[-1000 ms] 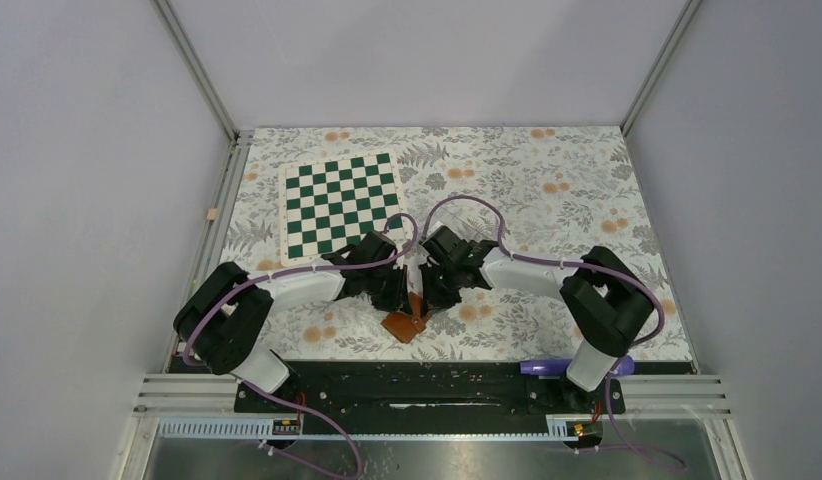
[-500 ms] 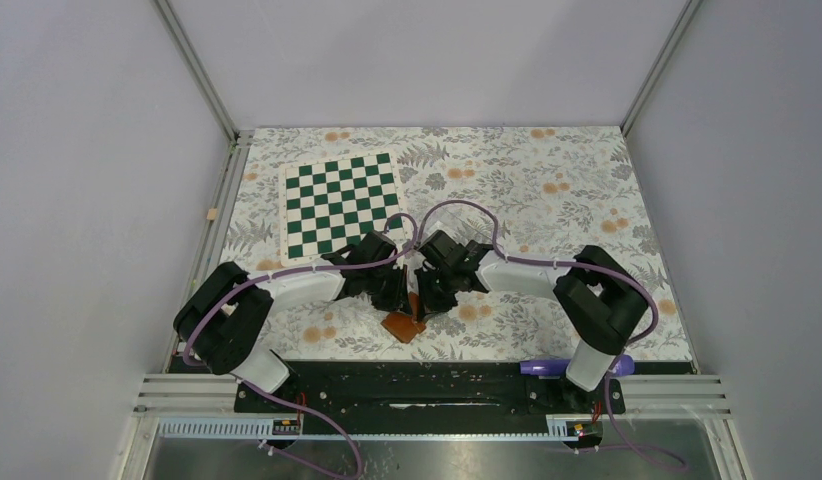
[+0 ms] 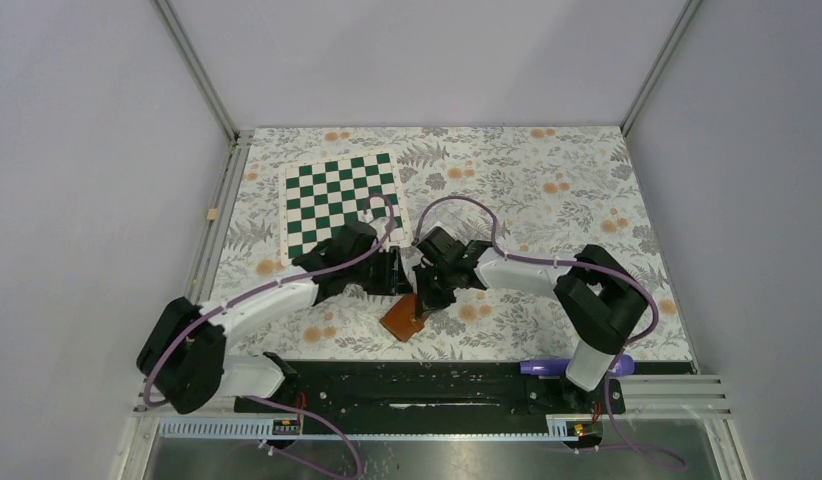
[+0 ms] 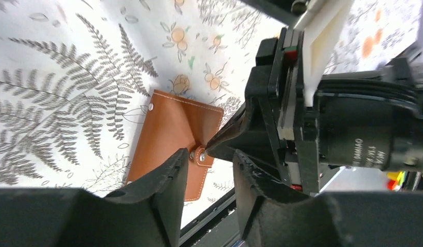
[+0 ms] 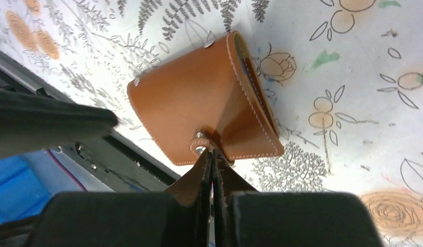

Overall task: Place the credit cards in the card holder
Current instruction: Reset both arms

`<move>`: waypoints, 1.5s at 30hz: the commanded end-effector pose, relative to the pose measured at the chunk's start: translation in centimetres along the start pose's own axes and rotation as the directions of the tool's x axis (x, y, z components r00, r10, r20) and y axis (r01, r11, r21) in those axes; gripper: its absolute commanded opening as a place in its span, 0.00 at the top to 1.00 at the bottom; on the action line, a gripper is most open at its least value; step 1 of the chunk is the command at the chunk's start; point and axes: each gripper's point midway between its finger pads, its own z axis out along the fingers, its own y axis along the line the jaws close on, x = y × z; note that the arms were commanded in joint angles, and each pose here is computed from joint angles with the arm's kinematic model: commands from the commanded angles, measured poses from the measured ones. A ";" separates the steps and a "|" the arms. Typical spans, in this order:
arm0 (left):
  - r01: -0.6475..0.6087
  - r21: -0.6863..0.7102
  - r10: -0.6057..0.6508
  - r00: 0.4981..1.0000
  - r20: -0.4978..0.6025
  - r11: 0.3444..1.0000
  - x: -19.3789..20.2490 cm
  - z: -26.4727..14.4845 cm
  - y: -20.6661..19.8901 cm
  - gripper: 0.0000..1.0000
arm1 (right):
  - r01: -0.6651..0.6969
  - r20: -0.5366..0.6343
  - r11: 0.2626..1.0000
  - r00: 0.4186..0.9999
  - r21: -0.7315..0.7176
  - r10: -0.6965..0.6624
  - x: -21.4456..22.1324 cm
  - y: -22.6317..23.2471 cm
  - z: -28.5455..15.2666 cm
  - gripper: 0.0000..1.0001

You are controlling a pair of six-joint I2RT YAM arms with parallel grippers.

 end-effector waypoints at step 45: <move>0.271 -0.542 0.433 0.371 0.821 0.795 -15.1 -18.3 24.1 0.01 | -0.511 0.845 0.679 0.397 0.528 -0.358 -9.8 -30.3 -24.2 0.00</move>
